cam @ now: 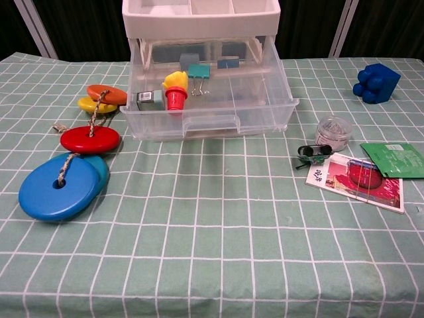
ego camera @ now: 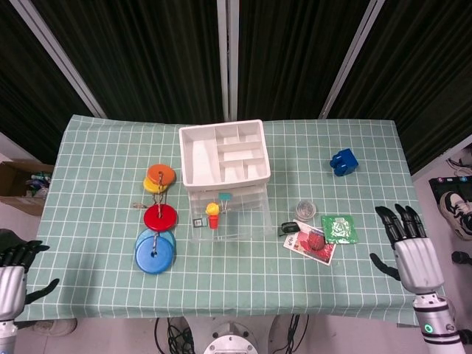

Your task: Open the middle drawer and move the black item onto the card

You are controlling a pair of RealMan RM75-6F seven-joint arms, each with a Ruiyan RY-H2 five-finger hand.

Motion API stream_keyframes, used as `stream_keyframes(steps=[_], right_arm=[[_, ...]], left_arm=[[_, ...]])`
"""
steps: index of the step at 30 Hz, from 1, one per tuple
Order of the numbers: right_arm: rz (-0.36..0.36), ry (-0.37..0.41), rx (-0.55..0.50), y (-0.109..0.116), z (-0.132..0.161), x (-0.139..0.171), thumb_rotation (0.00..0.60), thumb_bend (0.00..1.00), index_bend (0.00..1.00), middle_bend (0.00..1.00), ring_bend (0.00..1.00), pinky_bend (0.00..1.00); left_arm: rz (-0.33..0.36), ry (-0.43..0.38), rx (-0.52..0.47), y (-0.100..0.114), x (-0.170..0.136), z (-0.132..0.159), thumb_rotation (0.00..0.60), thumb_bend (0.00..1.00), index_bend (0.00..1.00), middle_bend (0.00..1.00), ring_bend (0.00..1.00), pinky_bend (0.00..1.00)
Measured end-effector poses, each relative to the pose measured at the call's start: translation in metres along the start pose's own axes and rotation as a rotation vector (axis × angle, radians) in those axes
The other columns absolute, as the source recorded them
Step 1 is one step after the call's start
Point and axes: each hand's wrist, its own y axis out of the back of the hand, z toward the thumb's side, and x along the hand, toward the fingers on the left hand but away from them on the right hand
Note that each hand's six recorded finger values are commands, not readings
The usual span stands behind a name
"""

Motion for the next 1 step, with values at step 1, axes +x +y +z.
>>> stream_keyframes(steps=[1], right_arm=[[0.006,-0.013,-0.010,0.0002,-0.0055,0.0074,0.600,0.11,0.00,0.10,0.00,0.03]], left_arm=[[-0.001,-0.002,0.001,-0.0003,0.0000,0.0012,0.600,0.00,0.32,0.25,0.22,0.21]])
